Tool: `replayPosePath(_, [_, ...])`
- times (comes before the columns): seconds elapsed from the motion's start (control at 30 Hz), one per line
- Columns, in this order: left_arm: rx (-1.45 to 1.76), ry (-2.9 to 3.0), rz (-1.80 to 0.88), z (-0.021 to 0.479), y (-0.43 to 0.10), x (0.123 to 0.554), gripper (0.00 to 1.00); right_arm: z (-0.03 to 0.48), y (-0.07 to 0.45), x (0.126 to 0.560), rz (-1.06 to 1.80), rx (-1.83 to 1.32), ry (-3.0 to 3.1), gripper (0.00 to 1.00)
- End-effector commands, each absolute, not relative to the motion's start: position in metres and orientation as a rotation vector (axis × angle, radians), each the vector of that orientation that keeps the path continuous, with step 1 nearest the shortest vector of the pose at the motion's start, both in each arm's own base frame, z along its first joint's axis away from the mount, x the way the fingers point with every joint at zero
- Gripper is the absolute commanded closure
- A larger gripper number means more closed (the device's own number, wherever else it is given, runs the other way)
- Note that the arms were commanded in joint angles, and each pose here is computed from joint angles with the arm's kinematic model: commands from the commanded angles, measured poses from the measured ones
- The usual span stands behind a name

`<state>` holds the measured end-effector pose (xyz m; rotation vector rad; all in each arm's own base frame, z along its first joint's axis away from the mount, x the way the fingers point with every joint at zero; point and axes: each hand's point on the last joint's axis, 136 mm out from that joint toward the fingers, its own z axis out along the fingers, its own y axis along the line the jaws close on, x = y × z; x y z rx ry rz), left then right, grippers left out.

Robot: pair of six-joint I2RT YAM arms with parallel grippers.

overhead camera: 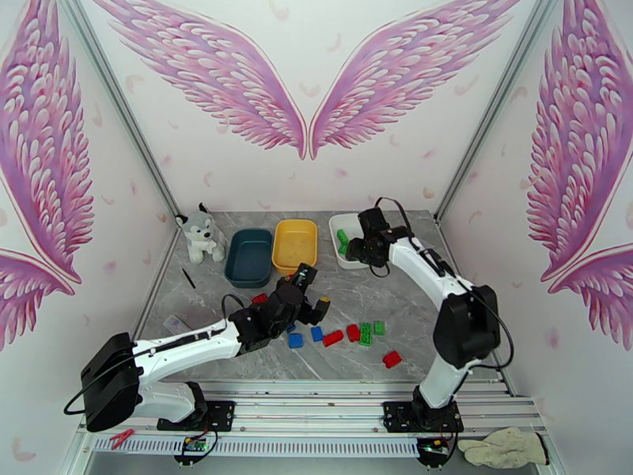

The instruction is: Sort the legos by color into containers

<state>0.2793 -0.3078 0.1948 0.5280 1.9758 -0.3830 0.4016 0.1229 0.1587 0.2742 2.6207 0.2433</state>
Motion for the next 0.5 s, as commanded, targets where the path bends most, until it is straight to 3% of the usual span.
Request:
replayPosePath(0.0, [0.463, 1.982, -0.421, 0.198, -0.296, 0.283, 0.01, 0.157, 0.123, 0.373, 0.323, 0.295, 2.605, 0.35])
replayPosePath(0.27, [0.444, 1.993, -0.469, 0.197, -0.295, 0.283, 0.01, 0.122, 0.096, 0.298, 0.261, 0.36, 2.7, 0.39])
replayPosePath(0.47, [0.452, 2.001, -0.491, 0.196, -0.299, 0.282, 0.01, 0.088, 0.087, 0.27, 0.209, 0.376, 2.8, 0.44])
